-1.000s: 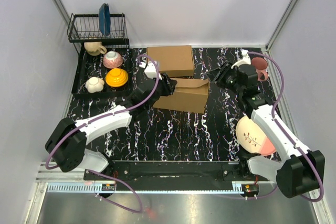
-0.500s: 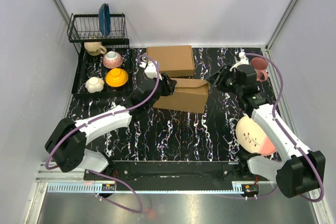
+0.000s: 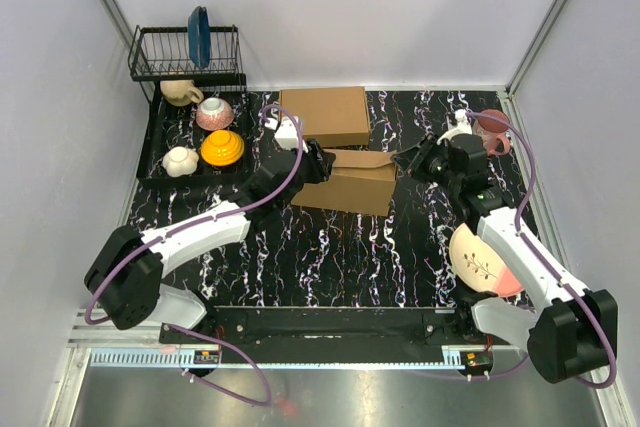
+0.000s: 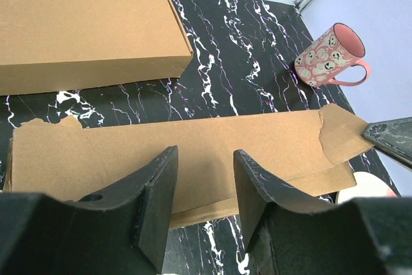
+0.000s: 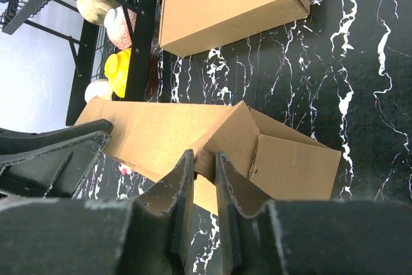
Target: Fold the paper box
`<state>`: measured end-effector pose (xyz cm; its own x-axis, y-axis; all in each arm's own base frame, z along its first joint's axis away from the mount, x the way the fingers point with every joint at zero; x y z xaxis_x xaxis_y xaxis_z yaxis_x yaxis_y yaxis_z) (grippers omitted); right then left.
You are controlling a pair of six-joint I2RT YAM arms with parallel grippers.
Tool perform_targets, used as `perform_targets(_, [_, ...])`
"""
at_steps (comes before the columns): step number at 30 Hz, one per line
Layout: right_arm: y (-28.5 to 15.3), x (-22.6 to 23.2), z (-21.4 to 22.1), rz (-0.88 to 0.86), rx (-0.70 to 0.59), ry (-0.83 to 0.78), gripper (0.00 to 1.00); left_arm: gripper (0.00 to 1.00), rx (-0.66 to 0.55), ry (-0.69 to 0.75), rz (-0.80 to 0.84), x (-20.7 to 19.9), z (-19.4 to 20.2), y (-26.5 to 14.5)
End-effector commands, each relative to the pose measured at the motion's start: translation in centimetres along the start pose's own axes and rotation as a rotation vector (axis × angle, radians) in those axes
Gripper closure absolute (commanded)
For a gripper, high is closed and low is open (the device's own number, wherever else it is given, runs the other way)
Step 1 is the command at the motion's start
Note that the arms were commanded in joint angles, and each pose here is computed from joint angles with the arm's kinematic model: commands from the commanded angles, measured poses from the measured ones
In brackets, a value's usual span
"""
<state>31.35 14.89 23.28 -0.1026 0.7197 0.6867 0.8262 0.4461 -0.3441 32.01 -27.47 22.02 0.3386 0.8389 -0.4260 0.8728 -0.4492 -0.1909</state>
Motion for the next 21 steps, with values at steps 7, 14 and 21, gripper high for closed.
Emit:
perform_targets(7, [-1.1,-6.0,5.5,0.187,0.130,0.006,0.90,0.53,0.010,0.029,-0.079,1.8,0.5,-0.6])
perform_targets(14, [-1.6,-8.2,7.3,0.289,0.194,0.007,0.90,0.53,0.030,0.025,-0.089,2.0,1.2,-0.4])
perform_targets(21, [-2.7,-9.1,7.6,0.359,0.221,-0.018,0.87,0.53,0.026,0.024,-0.086,1.8,0.9,-0.1])
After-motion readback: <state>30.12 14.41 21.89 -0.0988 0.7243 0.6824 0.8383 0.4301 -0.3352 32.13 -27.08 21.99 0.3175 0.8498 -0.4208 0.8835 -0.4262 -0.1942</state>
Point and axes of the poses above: each gripper's point midway between its finger pads, its own y axis out along the fingers, its own x axis along the line the jaws close on, z = x × y, the point moved 3 cm from there along -y, back along the fingers, and after that the axes turned 1 degree about y, right-handed, at the moved point
